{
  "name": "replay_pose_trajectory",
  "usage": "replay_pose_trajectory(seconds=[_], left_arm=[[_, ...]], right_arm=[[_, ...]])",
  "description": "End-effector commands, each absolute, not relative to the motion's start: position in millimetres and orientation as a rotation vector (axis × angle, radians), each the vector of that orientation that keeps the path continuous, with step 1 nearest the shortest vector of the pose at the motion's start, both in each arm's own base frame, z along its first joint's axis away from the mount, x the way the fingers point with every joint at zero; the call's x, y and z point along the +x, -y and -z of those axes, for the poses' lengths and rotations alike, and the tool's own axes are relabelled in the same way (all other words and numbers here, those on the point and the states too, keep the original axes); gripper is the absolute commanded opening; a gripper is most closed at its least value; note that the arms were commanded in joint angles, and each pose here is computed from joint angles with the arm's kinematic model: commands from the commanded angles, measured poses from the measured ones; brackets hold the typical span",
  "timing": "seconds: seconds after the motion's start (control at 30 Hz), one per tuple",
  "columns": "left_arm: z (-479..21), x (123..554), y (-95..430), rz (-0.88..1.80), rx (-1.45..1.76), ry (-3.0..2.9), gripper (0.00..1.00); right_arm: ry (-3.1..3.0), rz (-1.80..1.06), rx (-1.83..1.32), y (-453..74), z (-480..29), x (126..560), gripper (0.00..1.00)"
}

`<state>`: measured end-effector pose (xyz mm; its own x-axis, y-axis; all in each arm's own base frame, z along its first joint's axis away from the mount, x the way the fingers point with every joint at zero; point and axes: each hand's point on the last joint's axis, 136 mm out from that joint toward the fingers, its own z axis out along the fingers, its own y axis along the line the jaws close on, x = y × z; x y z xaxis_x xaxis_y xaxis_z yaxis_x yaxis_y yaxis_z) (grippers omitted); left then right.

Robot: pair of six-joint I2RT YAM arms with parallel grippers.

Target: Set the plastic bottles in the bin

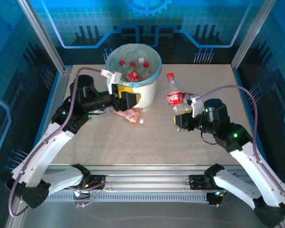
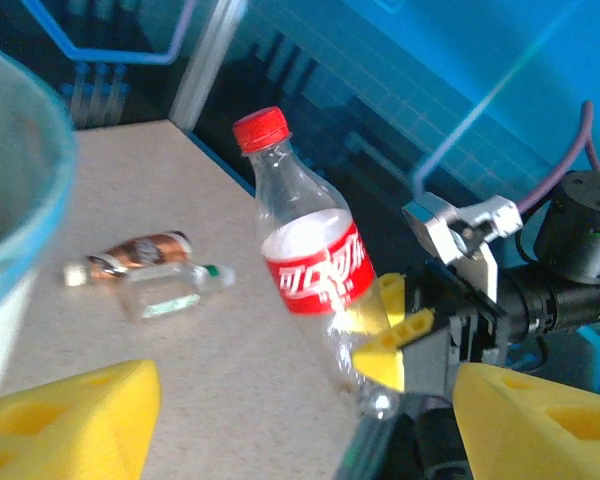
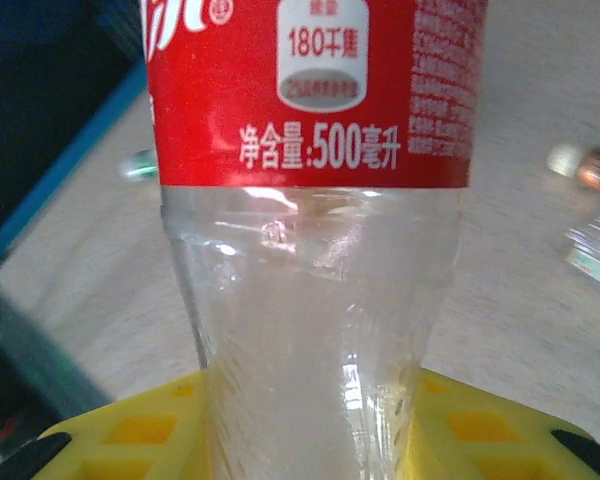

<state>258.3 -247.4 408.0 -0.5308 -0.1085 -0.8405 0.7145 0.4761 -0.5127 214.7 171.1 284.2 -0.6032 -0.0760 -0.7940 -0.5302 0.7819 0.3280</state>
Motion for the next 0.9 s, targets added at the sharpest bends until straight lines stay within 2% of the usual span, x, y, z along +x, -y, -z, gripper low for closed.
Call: replay_pose_trajectory(seconds=[0.0,0.17,0.37,0.6,0.67,0.87], left_arm=[[-430,243,271,1.295,0.605,-1.793,0.77],[-426,243,287,1.347,0.621,-1.818,0.73],[-420,240,291,1.383,0.615,-1.843,0.60],[-420,242,288,1.381,0.576,-1.839,0.61],[-422,242,287,1.376,0.573,-1.829,0.56],[-425,240,283,1.355,0.571,-1.809,0.27]], right_arm=[[-2.035,-0.820,-0.672,-199,-294,188,0.40],[-1.955,-0.827,-0.800,-215,-300,171,0.40],[-1.886,-0.858,-0.862,-227,-310,163,0.40],[-1.857,-0.914,-0.953,-241,-310,151,0.40],[-1.865,-0.910,-0.959,-242,-308,151,0.40],[-1.880,-0.872,-0.935,-241,-307,155,0.43]])
